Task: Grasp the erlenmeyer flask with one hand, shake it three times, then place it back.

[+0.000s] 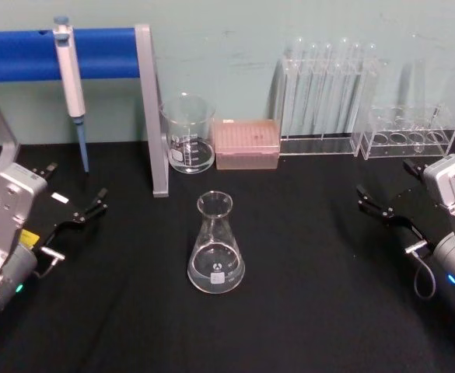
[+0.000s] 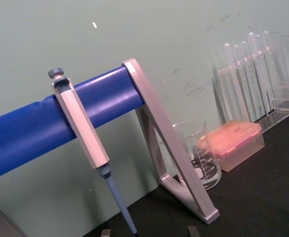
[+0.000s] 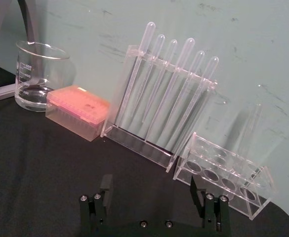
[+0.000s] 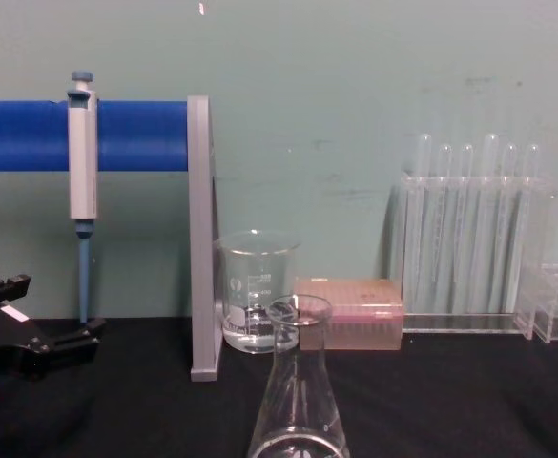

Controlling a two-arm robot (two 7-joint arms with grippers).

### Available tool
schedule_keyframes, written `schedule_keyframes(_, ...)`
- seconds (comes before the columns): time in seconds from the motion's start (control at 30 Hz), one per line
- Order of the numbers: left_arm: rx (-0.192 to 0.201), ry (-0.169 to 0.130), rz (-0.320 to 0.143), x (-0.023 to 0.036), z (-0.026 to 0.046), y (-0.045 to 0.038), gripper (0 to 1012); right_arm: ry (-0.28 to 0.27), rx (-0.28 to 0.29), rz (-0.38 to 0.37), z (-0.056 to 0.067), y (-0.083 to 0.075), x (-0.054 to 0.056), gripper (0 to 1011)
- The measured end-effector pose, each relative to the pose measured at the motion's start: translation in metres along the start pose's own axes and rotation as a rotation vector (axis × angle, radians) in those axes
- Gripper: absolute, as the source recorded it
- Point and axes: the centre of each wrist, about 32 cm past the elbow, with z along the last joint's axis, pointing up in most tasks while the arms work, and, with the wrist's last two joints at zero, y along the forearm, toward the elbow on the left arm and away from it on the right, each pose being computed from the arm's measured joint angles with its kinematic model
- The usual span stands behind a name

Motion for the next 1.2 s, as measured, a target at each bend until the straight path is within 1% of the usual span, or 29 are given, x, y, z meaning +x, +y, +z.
schedule_keyframes(1.0,0.0,0.0,0.0,0.0,0.0,0.0,1001,-0.001,0.001,0.0,0.0,0.0,0.0,1003)
schedule_keyframes(1.13,0.0,0.0,0.0,0.0,0.0,0.0,1001,-0.004,0.017,0.014,0.0,-0.004,0.004,1003)
schedule_keyframes(1.2,0.0,0.0,0.0,0.0,0.0,0.0,1001,0.02,0.038,0.027,0.0,-0.01,0.007,1003)
